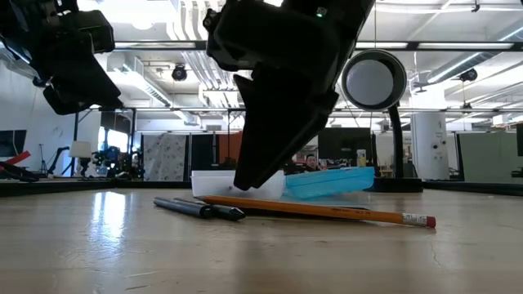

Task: Pick & place school supplies into a supply box
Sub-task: Put the orange pencil into the blue supply box

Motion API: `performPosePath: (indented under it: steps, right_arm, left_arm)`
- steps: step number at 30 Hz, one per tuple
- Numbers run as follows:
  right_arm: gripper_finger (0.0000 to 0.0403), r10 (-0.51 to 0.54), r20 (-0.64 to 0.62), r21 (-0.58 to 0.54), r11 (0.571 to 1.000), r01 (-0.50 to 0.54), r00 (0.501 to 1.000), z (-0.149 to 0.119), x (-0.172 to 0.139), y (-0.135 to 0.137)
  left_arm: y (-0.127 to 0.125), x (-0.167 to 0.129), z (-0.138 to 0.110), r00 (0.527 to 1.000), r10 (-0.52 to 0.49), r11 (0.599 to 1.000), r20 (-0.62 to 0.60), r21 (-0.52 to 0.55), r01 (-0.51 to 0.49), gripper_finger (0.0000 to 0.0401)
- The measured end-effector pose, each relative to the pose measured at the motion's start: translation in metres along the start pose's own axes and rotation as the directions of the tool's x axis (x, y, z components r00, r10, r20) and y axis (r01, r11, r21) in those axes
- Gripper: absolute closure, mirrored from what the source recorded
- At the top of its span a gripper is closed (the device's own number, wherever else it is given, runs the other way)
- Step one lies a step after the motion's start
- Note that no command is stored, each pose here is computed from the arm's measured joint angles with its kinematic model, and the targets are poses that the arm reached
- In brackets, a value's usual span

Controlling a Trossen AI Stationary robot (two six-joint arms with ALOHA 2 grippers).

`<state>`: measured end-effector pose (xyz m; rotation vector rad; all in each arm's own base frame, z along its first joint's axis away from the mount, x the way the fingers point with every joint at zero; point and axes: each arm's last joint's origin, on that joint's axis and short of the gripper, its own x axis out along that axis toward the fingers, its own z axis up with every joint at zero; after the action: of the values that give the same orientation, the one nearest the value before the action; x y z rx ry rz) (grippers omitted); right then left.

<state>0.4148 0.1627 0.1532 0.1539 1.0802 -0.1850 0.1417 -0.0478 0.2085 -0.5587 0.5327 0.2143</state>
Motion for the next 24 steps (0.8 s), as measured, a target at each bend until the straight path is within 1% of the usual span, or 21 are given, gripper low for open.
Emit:
performPosePath:
  steps: [5,16,19,24]
  right_arm:
    - [0.0238,-0.018,0.0,0.001,1.0,0.018,1.0,0.0003,0.0005,-0.0022]
    - [0.0273,-0.021,-0.013,0.007,1.0,0.021,1.0,-0.003,0.0029,-0.0034]
    - [0.0271,-0.023,-0.017,0.004,1.0,0.023,1.0,-0.0039,0.0038,-0.0037]
    - [0.0254,-0.028,-0.024,0.003,1.0,0.028,0.999,-0.0066,0.0059,-0.0049]
  left_arm:
    - [0.0,0.0,0.0,1.0,0.0,1.0,0.0,0.0,0.0,0.0321]
    - [0.0,0.0,0.0,1.0,0.0,1.0,0.0,0.0,0.0,0.0321]
    - [0.0,0.0,0.0,1.0,0.0,1.0,0.0,0.0,0.0,0.0321]
    - [0.0,0.0,0.0,1.0,0.0,1.0,0.0,0.0,0.0,0.0321]
